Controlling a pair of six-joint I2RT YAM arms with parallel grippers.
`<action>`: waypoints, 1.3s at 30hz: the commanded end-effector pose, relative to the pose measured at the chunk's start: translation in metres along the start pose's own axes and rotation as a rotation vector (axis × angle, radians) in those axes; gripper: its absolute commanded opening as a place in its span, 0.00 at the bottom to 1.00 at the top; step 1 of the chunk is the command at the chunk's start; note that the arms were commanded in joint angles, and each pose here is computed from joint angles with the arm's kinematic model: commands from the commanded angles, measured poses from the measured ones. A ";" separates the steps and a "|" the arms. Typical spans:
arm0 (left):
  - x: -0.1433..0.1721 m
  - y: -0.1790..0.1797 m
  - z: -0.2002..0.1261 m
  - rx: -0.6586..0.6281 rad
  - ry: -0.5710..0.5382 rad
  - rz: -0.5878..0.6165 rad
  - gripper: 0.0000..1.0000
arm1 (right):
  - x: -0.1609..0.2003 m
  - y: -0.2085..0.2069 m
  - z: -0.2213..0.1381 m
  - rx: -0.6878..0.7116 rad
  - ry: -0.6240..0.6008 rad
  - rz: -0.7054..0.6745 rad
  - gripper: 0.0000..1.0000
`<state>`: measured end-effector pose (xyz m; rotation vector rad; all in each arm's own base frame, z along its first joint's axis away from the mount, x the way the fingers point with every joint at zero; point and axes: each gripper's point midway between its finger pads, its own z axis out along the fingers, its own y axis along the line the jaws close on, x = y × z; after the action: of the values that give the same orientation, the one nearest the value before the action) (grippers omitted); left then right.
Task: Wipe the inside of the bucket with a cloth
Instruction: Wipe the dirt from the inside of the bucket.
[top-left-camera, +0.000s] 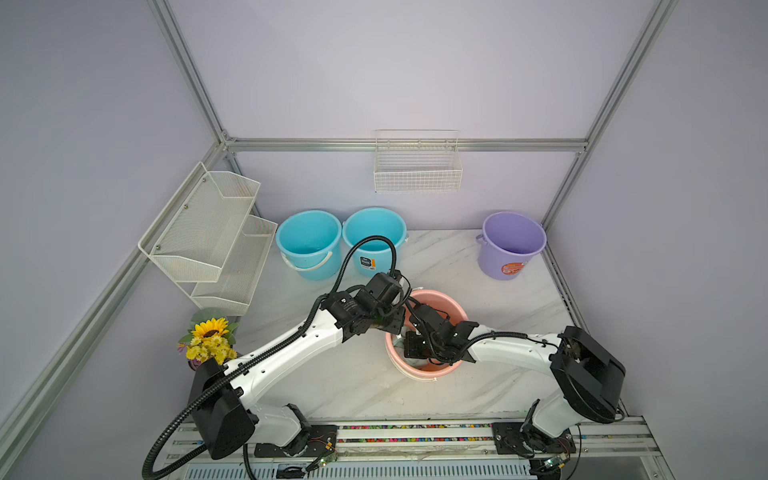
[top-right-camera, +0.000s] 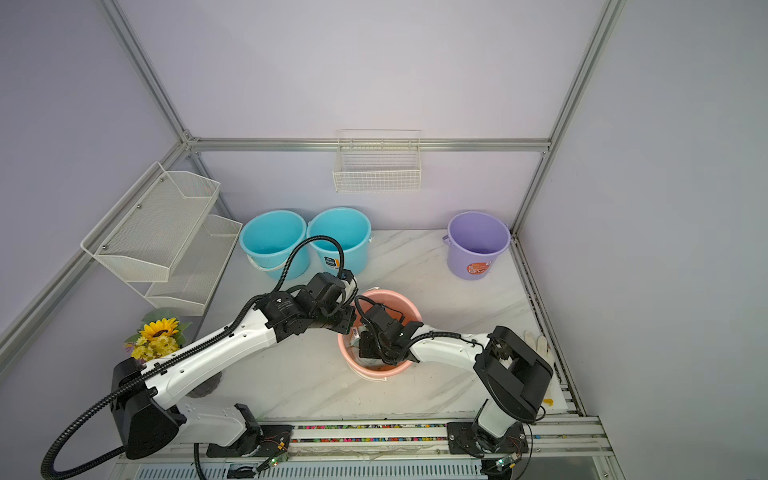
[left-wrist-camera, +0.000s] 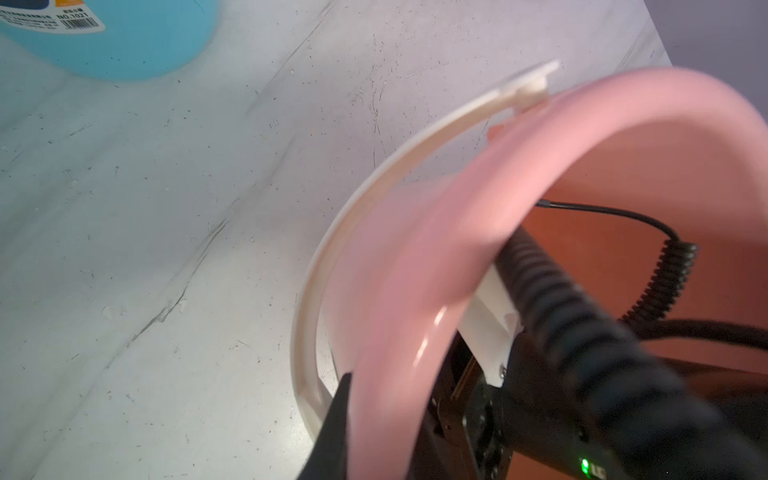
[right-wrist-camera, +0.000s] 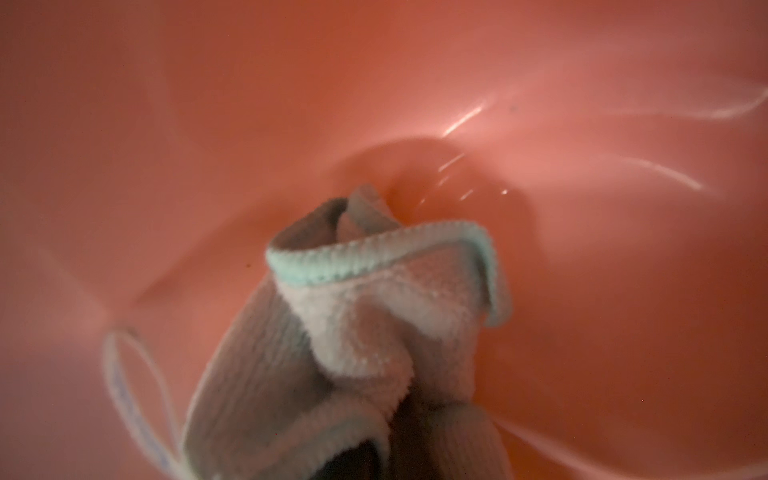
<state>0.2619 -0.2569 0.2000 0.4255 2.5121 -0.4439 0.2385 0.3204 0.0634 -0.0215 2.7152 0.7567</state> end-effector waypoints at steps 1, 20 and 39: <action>-0.034 -0.025 -0.023 0.118 -0.121 -0.035 0.00 | -0.020 0.003 -0.003 0.013 -0.064 -0.011 0.00; -0.036 -0.019 -0.023 0.087 -0.145 -0.032 0.00 | -0.001 0.068 -0.135 -0.172 0.113 -0.131 0.00; -0.036 -0.018 -0.029 0.089 -0.160 -0.005 0.00 | 0.001 -0.043 -0.183 0.552 0.342 -0.456 0.00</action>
<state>0.2654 -0.2600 0.2129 0.4077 2.4625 -0.4825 0.1844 0.2409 0.1837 -0.5671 2.9697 0.2448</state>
